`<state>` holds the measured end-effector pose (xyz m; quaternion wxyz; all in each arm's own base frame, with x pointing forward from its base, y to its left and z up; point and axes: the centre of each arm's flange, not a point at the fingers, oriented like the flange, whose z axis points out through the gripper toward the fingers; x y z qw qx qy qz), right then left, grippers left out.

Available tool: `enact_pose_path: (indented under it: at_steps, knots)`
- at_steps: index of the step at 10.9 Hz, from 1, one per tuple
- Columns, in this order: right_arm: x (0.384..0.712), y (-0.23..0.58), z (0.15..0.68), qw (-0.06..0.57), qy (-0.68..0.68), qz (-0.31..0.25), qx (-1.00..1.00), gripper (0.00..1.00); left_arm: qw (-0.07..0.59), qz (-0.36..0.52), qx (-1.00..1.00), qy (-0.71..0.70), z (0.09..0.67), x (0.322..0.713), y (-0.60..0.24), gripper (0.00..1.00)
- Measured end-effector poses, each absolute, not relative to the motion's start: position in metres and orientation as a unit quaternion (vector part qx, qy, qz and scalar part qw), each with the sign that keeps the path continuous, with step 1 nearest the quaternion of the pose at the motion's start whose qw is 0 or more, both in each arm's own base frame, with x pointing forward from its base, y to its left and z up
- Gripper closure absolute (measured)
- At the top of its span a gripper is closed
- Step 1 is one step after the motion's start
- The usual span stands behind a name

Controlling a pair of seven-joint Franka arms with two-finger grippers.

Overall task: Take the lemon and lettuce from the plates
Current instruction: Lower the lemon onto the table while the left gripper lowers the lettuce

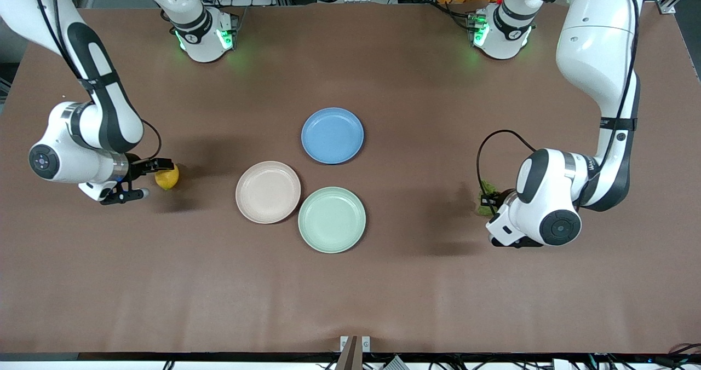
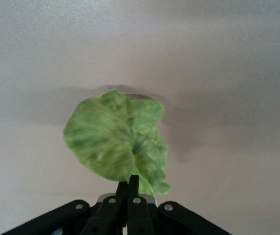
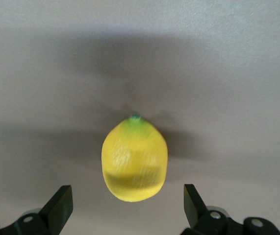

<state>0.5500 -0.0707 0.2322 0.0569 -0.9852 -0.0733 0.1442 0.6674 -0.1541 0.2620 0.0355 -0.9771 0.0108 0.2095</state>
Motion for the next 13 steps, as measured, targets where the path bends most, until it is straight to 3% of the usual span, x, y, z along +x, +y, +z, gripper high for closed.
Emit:
enact_pose_path:
  at_steps: [1, 7, 9, 13]
  knots:
    - [0.55, -0.071, 0.24, 0.056, -0.074, 0.143, -0.985, 0.0, 0.038, 0.211, -0.977, 0.012, 0.26, 0.667, -0.153, 0.96]
    - [0.553, -0.028, 0.289, 0.039, -0.027, 0.132, -0.99, 0.0, 0.037, 0.211, -0.977, 0.018, 0.261, 0.667, -0.152, 0.19]
    - [0.553, -0.009, 0.301, 0.032, -0.017, 0.127, -0.991, 0.0, 0.037, 0.208, -0.977, 0.018, 0.264, 0.668, -0.151, 0.0]
    - [0.536, 0.017, 0.311, 0.026, -0.032, 0.127, -0.991, 0.0, 0.05, 0.192, -0.98, 0.02, 0.279, 0.673, -0.145, 0.0]
